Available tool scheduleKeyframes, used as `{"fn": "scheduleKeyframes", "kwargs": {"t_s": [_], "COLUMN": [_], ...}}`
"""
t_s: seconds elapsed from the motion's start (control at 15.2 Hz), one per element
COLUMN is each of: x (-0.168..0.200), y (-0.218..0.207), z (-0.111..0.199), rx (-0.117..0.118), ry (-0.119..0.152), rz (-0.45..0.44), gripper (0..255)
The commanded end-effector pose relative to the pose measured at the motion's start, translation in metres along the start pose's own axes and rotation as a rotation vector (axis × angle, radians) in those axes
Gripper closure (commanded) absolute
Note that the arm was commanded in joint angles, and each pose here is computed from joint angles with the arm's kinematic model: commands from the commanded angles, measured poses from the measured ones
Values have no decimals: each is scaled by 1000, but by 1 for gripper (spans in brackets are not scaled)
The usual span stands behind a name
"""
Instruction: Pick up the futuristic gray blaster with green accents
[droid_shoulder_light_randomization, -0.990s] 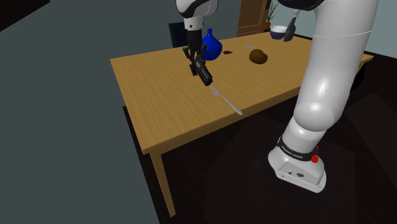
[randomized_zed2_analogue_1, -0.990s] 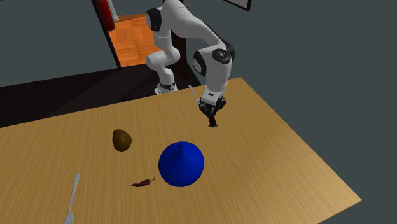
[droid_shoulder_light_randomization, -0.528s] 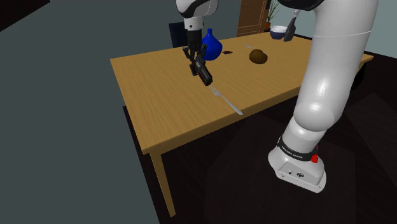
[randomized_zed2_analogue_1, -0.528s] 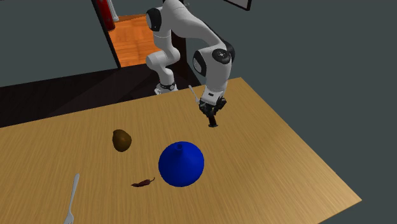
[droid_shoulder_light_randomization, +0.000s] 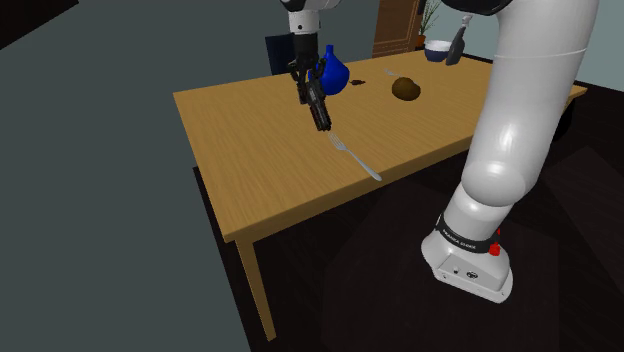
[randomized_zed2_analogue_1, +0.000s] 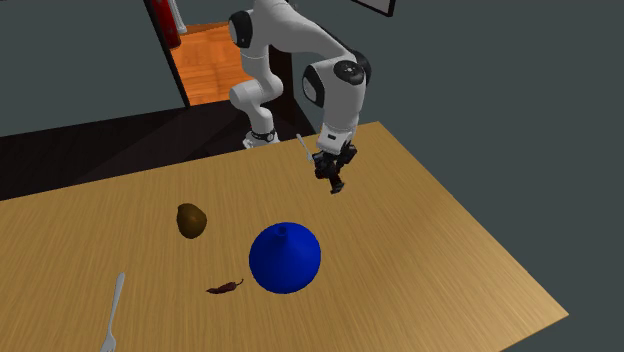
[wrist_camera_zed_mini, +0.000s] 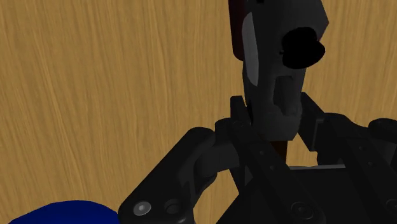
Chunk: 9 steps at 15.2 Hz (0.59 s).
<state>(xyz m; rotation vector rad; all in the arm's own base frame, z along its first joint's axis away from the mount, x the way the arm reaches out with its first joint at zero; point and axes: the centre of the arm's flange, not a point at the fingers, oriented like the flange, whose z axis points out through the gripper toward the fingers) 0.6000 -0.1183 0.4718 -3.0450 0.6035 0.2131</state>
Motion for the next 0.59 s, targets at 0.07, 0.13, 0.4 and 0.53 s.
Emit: {"fn": "scheduleKeyframes", "kwargs": {"t_s": [0.07,0.13,0.4,0.53], "x": [-2,-3,-6,-6], "y": [-1,-1,-1,-1], "z": [-16,-22,-42,-43], "rx": [0,0,0,0], "ry": [0,0,0,0], "rz": [0,0,0,0], "gripper": [255,255,255,255]}}
